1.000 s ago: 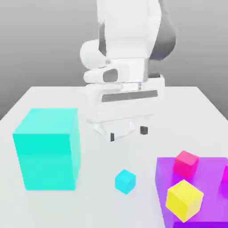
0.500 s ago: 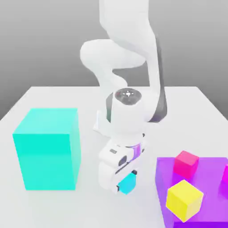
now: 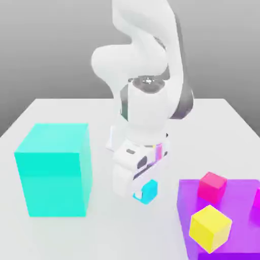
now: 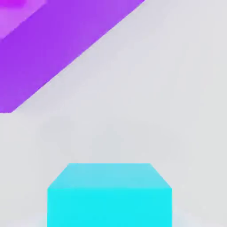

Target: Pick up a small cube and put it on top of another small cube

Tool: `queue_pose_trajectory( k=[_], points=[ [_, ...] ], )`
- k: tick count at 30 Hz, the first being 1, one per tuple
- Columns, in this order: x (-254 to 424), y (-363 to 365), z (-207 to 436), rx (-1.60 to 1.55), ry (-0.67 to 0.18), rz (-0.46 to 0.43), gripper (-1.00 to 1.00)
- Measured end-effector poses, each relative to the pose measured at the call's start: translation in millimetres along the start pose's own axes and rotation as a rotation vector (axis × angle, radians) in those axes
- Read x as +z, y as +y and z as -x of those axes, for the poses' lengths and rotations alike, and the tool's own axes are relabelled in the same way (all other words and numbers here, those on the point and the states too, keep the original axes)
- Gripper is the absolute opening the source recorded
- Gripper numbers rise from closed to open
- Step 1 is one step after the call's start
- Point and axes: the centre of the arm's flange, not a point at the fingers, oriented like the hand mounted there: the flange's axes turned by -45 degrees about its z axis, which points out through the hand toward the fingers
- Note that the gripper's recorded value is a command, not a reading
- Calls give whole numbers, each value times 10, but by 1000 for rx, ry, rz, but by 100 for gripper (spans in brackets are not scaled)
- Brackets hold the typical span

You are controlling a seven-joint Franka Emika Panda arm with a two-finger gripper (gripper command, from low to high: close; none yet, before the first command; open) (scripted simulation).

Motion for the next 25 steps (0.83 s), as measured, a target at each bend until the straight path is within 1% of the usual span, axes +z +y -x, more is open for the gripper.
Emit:
queue_pose_trajectory(
  k=[7,14,16,18,19,25],
  points=[
    [-543,255,-793,-62,0,-1,-100],
    [-1231,318,-1530,-125,2,-2,-100],
    [-1120,337,-1610,-128,2,-3,-100],
    [-819,346,-1623,-128,1,-3,-100],
    [-736,346,-1622,-128,1,-2,100],
    [-695,346,-1622,-128,1,-1,100]
  ],
)
